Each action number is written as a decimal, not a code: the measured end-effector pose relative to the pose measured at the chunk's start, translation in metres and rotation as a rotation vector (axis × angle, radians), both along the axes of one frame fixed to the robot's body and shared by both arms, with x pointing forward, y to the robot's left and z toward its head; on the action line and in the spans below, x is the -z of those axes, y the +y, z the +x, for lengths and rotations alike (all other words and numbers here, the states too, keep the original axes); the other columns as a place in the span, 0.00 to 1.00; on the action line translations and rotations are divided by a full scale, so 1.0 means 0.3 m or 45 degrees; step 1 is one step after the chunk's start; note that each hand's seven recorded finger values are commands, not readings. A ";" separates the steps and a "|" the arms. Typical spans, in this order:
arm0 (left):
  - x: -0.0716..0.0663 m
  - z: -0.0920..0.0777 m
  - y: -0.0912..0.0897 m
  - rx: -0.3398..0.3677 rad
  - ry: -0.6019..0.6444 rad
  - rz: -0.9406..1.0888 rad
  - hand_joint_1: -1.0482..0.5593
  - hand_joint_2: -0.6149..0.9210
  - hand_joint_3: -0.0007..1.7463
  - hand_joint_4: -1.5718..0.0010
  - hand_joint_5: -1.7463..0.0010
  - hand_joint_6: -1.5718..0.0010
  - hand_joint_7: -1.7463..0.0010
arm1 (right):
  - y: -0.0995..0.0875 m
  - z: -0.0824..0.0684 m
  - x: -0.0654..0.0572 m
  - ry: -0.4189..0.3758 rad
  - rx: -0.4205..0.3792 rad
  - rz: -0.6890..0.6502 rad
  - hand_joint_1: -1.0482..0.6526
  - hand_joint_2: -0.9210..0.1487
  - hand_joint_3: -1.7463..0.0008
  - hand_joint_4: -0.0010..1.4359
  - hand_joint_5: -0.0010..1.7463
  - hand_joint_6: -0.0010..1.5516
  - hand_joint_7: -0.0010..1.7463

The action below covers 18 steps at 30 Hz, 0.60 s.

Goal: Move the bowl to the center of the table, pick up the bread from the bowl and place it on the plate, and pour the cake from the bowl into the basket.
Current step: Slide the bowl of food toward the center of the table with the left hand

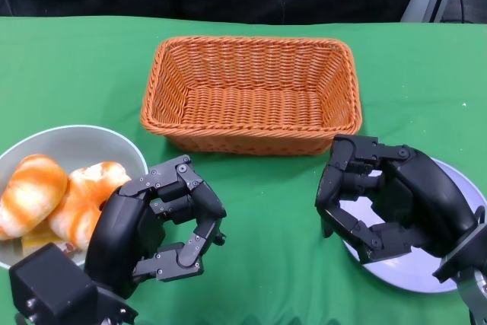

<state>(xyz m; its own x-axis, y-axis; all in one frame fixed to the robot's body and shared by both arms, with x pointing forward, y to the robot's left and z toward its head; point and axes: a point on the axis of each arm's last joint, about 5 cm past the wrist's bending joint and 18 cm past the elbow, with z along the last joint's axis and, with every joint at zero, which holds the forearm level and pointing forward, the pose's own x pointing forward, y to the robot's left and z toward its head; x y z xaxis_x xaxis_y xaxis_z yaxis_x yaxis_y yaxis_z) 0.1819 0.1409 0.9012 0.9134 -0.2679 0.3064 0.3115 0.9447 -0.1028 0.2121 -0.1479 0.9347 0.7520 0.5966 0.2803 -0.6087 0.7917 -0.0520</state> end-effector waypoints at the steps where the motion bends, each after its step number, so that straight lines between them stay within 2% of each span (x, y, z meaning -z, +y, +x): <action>1: 0.000 0.000 0.000 0.000 0.000 0.000 0.54 0.76 0.59 0.51 0.10 0.49 0.25 | 0.000 0.000 0.000 0.000 0.000 0.000 0.51 0.39 0.41 0.51 0.95 0.44 0.76; 10: 0.002 0.001 0.000 0.000 0.003 0.000 0.54 0.78 0.56 0.52 0.10 0.49 0.25 | 0.000 0.001 0.003 0.005 0.001 0.000 0.50 0.39 0.41 0.51 0.96 0.44 0.77; 14: 0.006 0.006 -0.001 0.000 0.002 0.000 0.53 0.76 0.59 0.53 0.10 0.50 0.24 | -0.001 0.001 0.007 0.010 0.003 -0.001 0.50 0.39 0.42 0.51 0.96 0.43 0.77; 18: -0.017 0.015 0.007 -0.009 -0.027 -0.011 0.56 0.74 0.64 0.53 0.10 0.51 0.24 | -0.002 0.003 0.015 0.017 0.006 -0.001 0.50 0.38 0.42 0.51 0.96 0.43 0.77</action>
